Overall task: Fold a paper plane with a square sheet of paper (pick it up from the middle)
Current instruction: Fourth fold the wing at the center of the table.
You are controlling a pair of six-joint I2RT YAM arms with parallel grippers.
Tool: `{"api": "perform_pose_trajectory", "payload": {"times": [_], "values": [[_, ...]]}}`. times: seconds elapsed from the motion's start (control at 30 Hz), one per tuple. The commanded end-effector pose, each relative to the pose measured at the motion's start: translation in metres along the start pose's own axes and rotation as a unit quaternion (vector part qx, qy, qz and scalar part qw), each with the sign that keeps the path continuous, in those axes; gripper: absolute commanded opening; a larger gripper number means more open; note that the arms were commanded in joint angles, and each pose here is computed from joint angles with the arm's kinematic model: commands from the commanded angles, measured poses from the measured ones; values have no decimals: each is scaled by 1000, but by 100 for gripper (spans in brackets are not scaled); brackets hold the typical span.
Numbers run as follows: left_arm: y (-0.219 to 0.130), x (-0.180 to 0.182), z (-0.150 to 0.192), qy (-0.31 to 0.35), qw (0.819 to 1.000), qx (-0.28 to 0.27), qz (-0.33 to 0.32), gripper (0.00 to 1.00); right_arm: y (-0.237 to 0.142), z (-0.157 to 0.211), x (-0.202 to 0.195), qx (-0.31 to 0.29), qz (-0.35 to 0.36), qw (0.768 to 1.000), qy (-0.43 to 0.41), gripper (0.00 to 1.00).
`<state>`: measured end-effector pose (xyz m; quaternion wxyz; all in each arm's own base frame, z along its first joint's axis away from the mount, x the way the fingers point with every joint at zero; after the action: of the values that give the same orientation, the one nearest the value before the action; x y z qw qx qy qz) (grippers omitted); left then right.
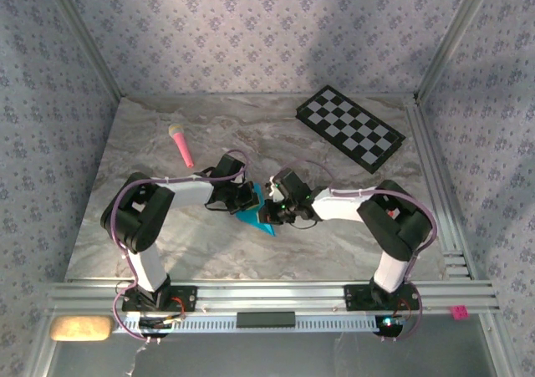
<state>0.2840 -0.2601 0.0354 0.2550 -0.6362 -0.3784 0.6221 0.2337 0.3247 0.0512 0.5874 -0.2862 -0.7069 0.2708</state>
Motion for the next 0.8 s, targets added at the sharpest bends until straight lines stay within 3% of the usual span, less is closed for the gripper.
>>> {"api": "perform_pose_trajectory", "payload": {"times": [0.0, 0.5, 0.77], "values": [[2, 18, 2, -3, 999, -2, -39, 0, 2, -8, -5, -5, 12, 1000, 9, 6], [-5, 4, -7, 22, 999, -14, -24, 0, 9, 19, -48, 17, 49, 996, 67, 5], [-32, -29, -18, 58, 997, -42, 16, 8, 12, 23, -54, 20, 58, 995, 83, 3]]}}
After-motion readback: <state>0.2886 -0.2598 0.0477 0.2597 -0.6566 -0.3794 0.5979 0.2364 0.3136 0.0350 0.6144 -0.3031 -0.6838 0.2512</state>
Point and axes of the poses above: each hand's point on the last joint's axis, 136 mm out from that joint toward the fingers, its own y axis out along the fingers, its own x axis along the line the jaws close on, z = x × y, the point moved 2 cm from there along -y, back along the fingers, and after that the axes turned 5 degrees about y, right-handed, at the moved point
